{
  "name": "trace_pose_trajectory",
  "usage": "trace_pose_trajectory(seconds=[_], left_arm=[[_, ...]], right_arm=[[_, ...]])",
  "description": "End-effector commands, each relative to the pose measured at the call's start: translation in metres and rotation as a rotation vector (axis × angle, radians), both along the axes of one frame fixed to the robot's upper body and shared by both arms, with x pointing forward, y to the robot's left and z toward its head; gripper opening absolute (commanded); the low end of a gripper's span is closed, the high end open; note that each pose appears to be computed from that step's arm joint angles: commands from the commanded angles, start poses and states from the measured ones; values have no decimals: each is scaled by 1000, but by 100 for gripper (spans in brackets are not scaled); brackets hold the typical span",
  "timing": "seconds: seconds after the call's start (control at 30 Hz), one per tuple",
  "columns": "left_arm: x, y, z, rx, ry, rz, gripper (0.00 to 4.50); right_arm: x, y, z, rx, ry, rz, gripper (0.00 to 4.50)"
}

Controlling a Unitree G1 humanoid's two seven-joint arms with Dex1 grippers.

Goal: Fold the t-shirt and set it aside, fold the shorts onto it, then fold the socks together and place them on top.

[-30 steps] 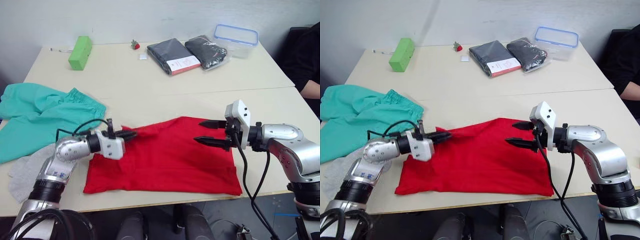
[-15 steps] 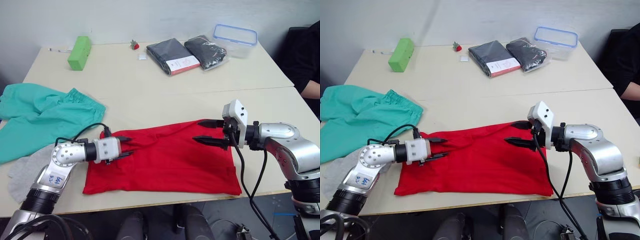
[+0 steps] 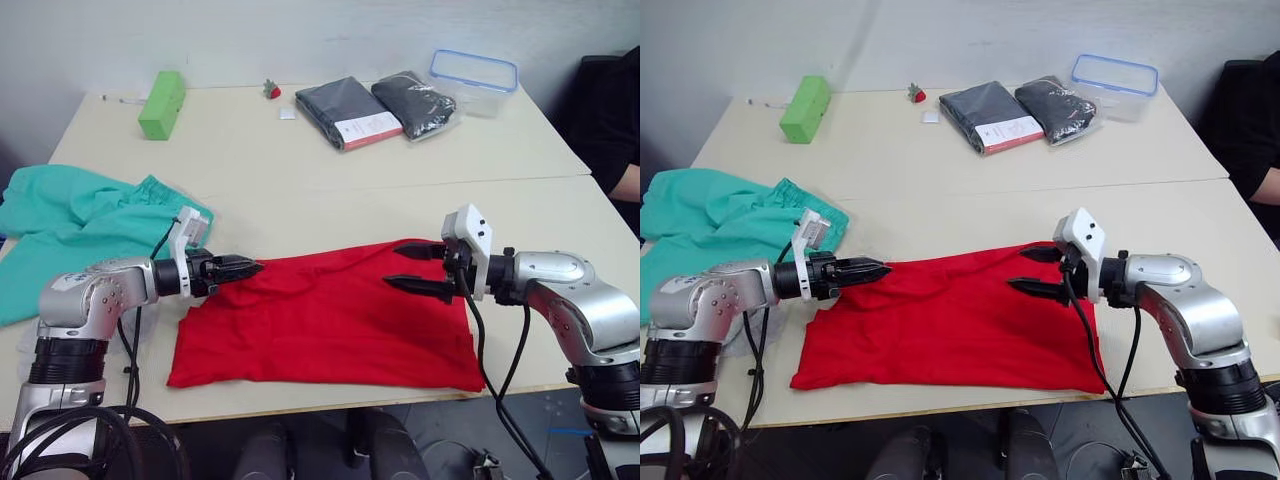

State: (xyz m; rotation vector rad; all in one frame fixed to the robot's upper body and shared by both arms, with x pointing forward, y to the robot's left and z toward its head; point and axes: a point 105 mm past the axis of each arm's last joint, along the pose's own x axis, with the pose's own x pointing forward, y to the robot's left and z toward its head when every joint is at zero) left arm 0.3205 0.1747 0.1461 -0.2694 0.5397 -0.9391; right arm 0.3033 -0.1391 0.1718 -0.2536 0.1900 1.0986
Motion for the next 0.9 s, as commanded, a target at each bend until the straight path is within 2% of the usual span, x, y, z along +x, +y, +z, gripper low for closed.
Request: trace_pose_trajectory(seconds=[0.03,0.13,0.3,0.43,0.6,0.7,0.9], left_arm=[[-4,-3,9,-15,20,-29,223],[-9,-1,2,45,59,-52,223],[-5,5,-3,97,65,-23,223],[13,16,11,53,40,76,223],[19,28,23,23,66,114,223],[16,28,24,-7,114,99,223],[4,16,13,26,165,20,223]], right_arm=[[-4,3,14,12,-58,16,320],[-4,2,14,14,-58,11,320],[-5,4,13,20,-56,11,320],[-5,5,13,22,-54,12,320],[-6,5,13,24,-51,14,320],[-7,7,12,27,-50,21,320],[-12,9,14,28,-54,43,320]])
